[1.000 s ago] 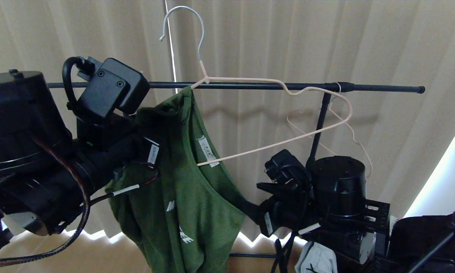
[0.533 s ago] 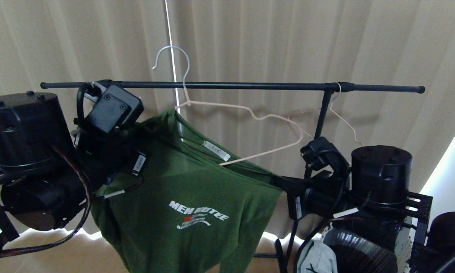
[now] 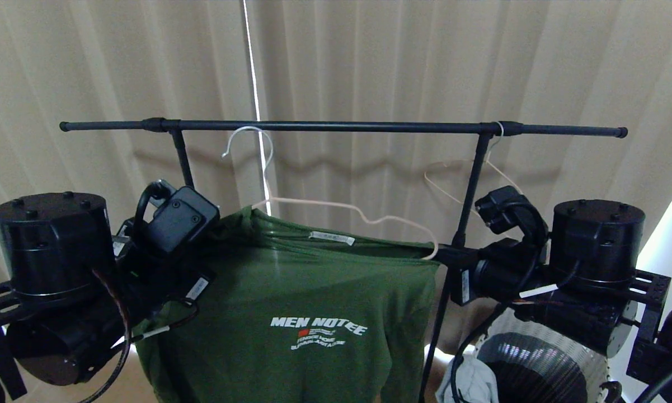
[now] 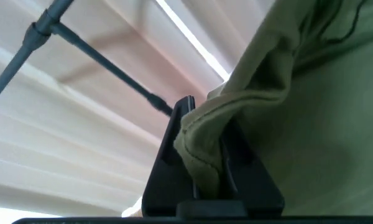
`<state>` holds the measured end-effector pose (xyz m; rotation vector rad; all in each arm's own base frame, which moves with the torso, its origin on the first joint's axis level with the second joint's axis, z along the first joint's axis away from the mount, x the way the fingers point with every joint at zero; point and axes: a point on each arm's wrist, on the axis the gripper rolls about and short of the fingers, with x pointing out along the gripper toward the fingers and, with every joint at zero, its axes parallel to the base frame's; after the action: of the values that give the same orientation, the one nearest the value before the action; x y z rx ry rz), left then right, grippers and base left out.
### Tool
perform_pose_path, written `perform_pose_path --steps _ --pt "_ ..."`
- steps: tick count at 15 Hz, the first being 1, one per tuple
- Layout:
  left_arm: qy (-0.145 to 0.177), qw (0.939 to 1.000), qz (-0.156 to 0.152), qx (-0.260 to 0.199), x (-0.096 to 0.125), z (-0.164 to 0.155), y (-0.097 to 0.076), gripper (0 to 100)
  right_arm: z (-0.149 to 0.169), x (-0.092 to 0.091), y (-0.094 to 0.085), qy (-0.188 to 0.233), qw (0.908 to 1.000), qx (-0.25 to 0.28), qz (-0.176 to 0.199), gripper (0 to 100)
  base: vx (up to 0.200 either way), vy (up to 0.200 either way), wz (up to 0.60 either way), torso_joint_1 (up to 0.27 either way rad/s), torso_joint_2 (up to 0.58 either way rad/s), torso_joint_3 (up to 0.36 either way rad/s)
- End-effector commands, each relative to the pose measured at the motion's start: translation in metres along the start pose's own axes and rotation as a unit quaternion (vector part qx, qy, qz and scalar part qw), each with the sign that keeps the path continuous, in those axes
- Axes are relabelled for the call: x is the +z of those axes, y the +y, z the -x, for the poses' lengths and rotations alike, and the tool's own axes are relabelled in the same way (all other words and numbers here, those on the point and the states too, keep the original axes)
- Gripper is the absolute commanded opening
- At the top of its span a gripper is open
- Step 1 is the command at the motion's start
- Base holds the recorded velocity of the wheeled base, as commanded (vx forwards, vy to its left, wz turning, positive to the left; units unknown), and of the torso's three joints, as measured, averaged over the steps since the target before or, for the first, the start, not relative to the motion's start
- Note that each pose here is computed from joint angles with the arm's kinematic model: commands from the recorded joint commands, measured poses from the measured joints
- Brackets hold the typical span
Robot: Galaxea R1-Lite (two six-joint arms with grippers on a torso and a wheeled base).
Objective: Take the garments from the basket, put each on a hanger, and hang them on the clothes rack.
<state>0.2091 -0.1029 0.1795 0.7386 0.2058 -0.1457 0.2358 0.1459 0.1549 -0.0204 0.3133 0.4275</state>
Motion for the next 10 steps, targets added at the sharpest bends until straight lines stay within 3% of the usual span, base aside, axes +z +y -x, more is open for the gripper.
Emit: perform_pose_path --steps 1,6,9,10 --pt "0.015 0.9998 -0.015 0.006 -0.007 -0.001 0.003 0 0.001 0.003 -0.002 -0.005 1.0 -0.005 -0.002 0 0.0 0.0 0.0 0.0 0.0 0.0" --pt "0.021 0.9995 -0.021 0.005 -0.009 -0.004 0.001 0 0.002 0.008 -0.001 -0.014 0.9999 0.0 0.001 0 0.0 0.0 0.0 0.0 0.0 0.0" --pt "0.027 0.9993 -0.024 0.001 -0.01 -0.009 -0.002 0 0.008 0.013 0.012 -0.024 0.9984 0.026 0.043 0 0.0 0.0 0.0 0.0 0.0 0.0" --pt "0.03 0.9993 -0.023 0.0 -0.01 -0.011 -0.003 0 0.013 0.011 0.02 -0.02 0.9971 0.041 0.061 100 0.0 0.0 0.0 0.0 0.0 0.0"
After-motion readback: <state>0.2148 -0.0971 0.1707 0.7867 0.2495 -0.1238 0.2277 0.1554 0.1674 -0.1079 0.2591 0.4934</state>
